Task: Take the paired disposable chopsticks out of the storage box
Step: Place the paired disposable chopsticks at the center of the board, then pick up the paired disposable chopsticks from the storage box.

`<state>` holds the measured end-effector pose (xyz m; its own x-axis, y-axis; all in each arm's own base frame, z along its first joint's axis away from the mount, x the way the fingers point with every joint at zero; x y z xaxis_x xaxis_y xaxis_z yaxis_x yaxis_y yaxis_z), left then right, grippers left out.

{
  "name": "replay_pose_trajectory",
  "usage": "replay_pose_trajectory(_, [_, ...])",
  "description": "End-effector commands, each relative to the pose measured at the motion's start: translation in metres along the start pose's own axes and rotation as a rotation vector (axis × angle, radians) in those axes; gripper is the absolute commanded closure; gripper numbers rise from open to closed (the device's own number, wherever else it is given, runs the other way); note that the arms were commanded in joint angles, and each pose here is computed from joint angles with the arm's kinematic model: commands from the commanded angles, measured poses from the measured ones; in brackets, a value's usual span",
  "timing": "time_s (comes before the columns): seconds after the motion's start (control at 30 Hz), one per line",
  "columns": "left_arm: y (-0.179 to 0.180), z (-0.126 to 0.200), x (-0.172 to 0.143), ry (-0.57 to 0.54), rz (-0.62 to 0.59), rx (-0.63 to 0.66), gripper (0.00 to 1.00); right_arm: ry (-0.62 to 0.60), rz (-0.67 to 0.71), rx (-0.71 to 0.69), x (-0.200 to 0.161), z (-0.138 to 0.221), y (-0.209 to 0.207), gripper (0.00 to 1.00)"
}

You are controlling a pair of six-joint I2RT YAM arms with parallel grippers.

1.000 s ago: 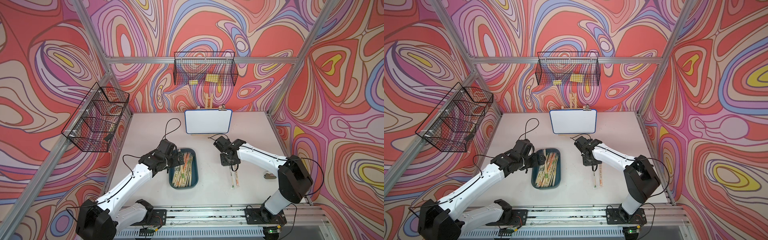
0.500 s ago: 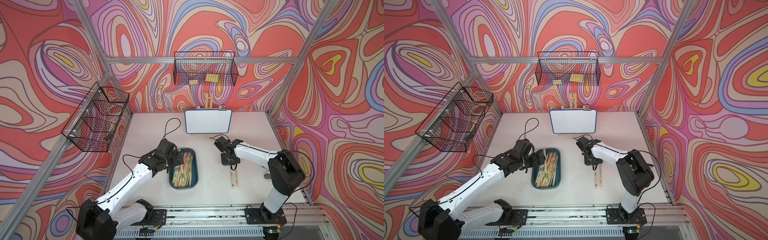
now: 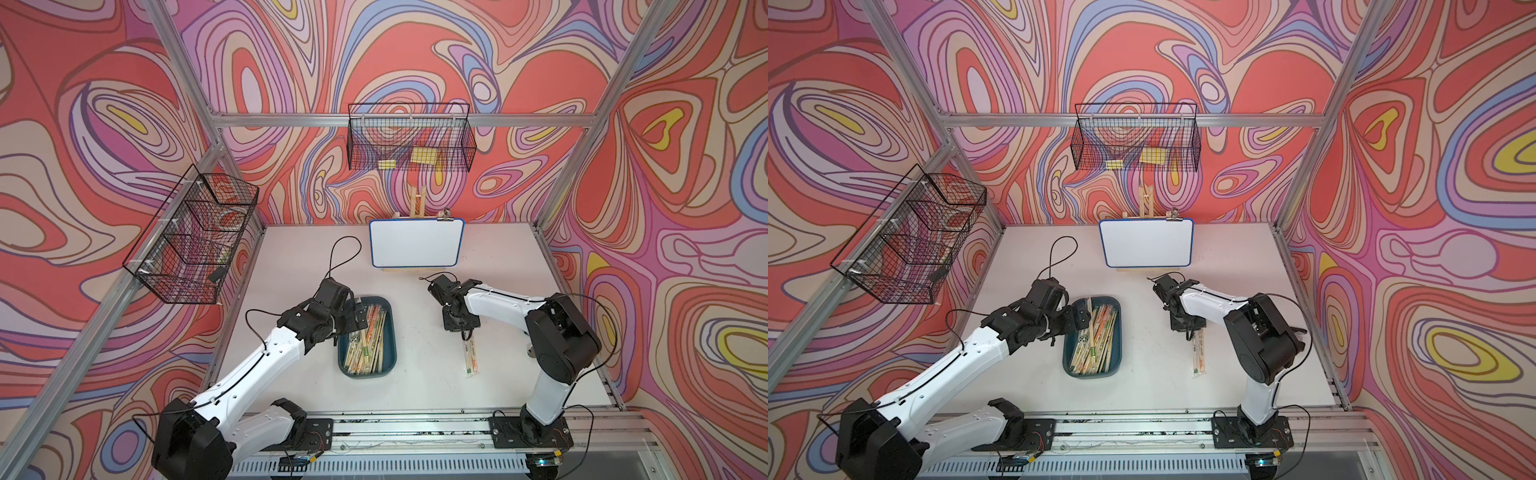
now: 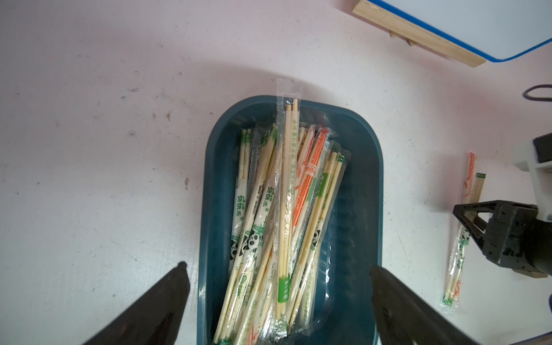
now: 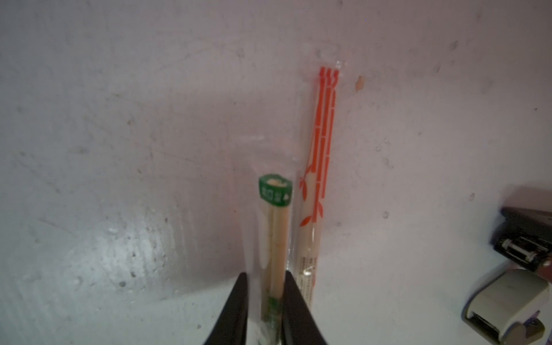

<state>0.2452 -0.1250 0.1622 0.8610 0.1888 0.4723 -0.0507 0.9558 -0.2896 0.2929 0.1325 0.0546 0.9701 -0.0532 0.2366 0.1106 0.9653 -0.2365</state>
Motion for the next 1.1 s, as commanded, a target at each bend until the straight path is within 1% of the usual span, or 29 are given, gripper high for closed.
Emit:
replay_pose_trajectory(0.0, [0.002, 0.001, -0.003, 0.008, 0.000, 0.017, 0.00, -0.028, -0.014, -0.001, 0.006, 0.006, -0.004, 0.69])
replay_pose_trajectory(0.07, [0.002, 0.002, -0.003, 0.007, 0.000, 0.019, 0.00, -0.029, -0.015, 0.001, 0.006, 0.008, -0.004, 0.67])
replay_pose_trajectory(0.1, [0.003, 0.001, -0.003, 0.006, 0.001, 0.020, 0.00, -0.048, -0.023, 0.014, 0.010, 0.017, -0.005, 0.66])
replay_pose_trajectory(0.23, [0.004, 0.001, -0.004, 0.003, 0.002, 0.025, 0.00, -0.072, -0.036, 0.038, 0.015, 0.030, -0.007, 0.63])
replay_pose_trajectory(0.4, [0.005, 0.002, -0.004, 0.000, 0.001, 0.028, 0.00, -0.091, -0.034, 0.046, 0.021, 0.042, -0.008, 0.52])
replay_pose_trajectory(0.5, [0.006, 0.002, -0.003, -0.003, -0.002, 0.031, 0.00, -0.088, -0.038, 0.049, 0.022, 0.042, -0.006, 0.51])
replay_pose_trajectory(0.57, [0.007, 0.003, -0.003, -0.006, -0.002, 0.038, 0.00, -0.089, -0.048, 0.094, 0.024, 0.045, -0.001, 0.51])
replay_pose_trajectory(0.63, [0.009, 0.003, -0.003, -0.013, -0.009, 0.053, 0.00, -0.095, -0.065, 0.167, 0.026, 0.053, 0.008, 0.52])
replay_pose_trajectory(0.67, [0.011, 0.003, -0.003, -0.016, -0.012, 0.062, 0.00, -0.099, -0.074, 0.230, 0.027, 0.059, 0.015, 0.52])
replay_pose_trajectory(0.73, [0.013, 0.003, -0.002, -0.022, -0.014, 0.078, 0.00, -0.109, -0.095, 0.370, 0.028, 0.074, 0.031, 0.52])
replay_pose_trajectory(0.8, [0.016, 0.002, -0.001, -0.026, -0.012, 0.095, 0.00, -0.125, -0.105, 0.542, 0.028, 0.095, 0.051, 0.52])
replay_pose_trajectory(0.9, [0.020, 0.002, 0.000, -0.029, -0.014, 0.119, 0.00, -0.149, -0.115, 0.724, 0.026, 0.125, 0.074, 0.52])
replay_pose_trajectory(1.0, [0.028, 0.002, 0.003, -0.028, 0.003, 0.146, 0.00, -0.167, -0.097, 0.841, 0.021, 0.150, 0.097, 0.52])
replay_pose_trajectory(1.07, [0.034, 0.002, 0.005, -0.025, 0.026, 0.149, 0.00, -0.175, -0.074, 0.875, 0.017, 0.163, 0.112, 0.52])
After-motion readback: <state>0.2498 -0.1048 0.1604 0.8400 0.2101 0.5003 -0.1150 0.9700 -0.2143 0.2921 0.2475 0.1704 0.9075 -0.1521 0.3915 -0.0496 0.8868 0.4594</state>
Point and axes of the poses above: each gripper's point midway between its finger pads, its own z axis back along the fingers, its own y axis along the line the jaws close on, x = y × z, the point moved 3 cm from there along z, back along the fingers, and after that the axes turned 5 degrees about -z, right-handed, at the moved point
